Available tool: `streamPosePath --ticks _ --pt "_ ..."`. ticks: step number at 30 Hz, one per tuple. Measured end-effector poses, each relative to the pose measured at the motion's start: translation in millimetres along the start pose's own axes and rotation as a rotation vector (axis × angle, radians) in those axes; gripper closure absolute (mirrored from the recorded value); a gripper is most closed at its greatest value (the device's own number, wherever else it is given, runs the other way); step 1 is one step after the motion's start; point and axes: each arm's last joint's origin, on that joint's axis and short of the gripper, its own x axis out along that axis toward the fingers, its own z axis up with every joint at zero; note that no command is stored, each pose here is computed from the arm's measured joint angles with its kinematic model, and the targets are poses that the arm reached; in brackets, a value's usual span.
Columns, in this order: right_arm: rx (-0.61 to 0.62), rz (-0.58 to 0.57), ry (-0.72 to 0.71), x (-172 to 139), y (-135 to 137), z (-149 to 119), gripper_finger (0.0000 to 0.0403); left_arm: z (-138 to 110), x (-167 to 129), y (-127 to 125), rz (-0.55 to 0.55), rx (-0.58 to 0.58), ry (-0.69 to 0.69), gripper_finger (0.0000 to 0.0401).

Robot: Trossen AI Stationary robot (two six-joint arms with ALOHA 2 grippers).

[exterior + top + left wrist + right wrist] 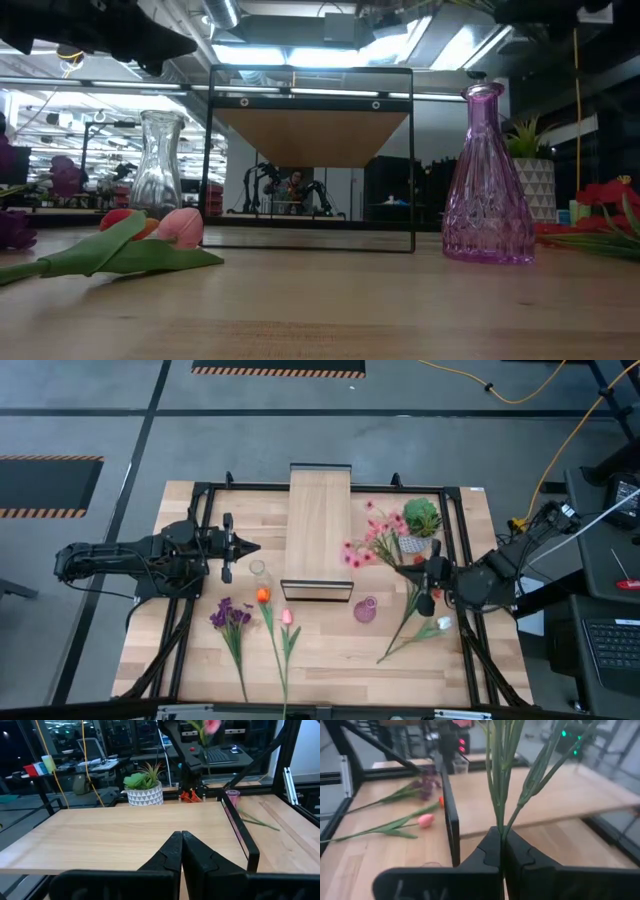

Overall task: Pick and place flowers into a vace then onto a shelf
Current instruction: Put the pink flowers into the purple vase

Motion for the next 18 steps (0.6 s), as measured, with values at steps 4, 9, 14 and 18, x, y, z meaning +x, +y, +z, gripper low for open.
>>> streamPosePath --ticks 4,9,14,18 --pt "0.006 0.029 -0.068 3.4 -16.4 -8.9 0.0403 -0.1 0.0 0.0 0.000 -0.011 0.001 0.0397" --pt "-0.057 0.116 -0.247 5.1 -28.9 -13.6 0.0403 0.0 0.0 -0.1 -0.001 -0.049 0.000 0.0397" --pt "-0.089 0.146 -0.374 6.4 -37.4 -18.6 0.0403 0.0 0.0 0.0 0.000 -0.049 0.000 0.0397" --pt "-0.058 0.184 -0.468 11.6 -39.7 -25.9 0.0403 0.0 0.0 0.0 0.000 -0.049 0.000 0.0397"
